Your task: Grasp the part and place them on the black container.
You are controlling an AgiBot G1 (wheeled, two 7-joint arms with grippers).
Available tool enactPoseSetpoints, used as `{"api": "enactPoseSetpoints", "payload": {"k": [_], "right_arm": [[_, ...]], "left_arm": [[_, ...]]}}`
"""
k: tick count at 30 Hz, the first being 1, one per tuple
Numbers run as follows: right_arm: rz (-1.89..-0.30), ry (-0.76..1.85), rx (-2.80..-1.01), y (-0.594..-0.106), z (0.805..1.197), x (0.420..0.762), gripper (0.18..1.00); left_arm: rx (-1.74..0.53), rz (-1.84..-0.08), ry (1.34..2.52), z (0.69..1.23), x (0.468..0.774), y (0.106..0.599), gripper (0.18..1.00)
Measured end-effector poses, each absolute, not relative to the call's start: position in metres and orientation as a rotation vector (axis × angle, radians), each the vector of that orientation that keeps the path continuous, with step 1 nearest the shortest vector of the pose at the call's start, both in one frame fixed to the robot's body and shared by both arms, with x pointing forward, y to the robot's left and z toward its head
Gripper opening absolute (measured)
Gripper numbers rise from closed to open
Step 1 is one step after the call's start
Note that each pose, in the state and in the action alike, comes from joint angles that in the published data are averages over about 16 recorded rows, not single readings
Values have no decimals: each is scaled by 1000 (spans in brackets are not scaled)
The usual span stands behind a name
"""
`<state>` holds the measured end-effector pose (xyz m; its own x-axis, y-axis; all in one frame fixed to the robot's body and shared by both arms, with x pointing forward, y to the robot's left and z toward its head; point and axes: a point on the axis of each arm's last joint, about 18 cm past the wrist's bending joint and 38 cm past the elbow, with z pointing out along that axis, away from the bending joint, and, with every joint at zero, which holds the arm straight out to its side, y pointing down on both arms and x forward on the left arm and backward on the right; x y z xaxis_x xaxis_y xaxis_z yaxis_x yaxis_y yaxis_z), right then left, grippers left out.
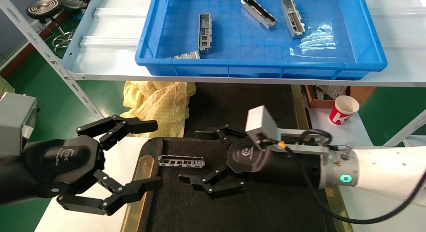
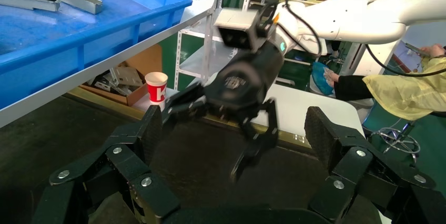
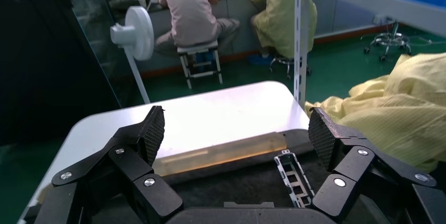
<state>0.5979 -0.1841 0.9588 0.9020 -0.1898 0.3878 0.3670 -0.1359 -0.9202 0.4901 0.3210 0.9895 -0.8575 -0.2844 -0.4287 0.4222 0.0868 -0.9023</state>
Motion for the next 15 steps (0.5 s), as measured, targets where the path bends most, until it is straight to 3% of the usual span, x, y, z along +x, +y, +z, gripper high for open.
{"api": "enactPoseSetpoints", "payload": {"k": [15], "right_arm": [[-494,-170,-1564,-250,978,540,1001]], "left_arm": [[135,-1823,1864,989,490,321,1001]]}}
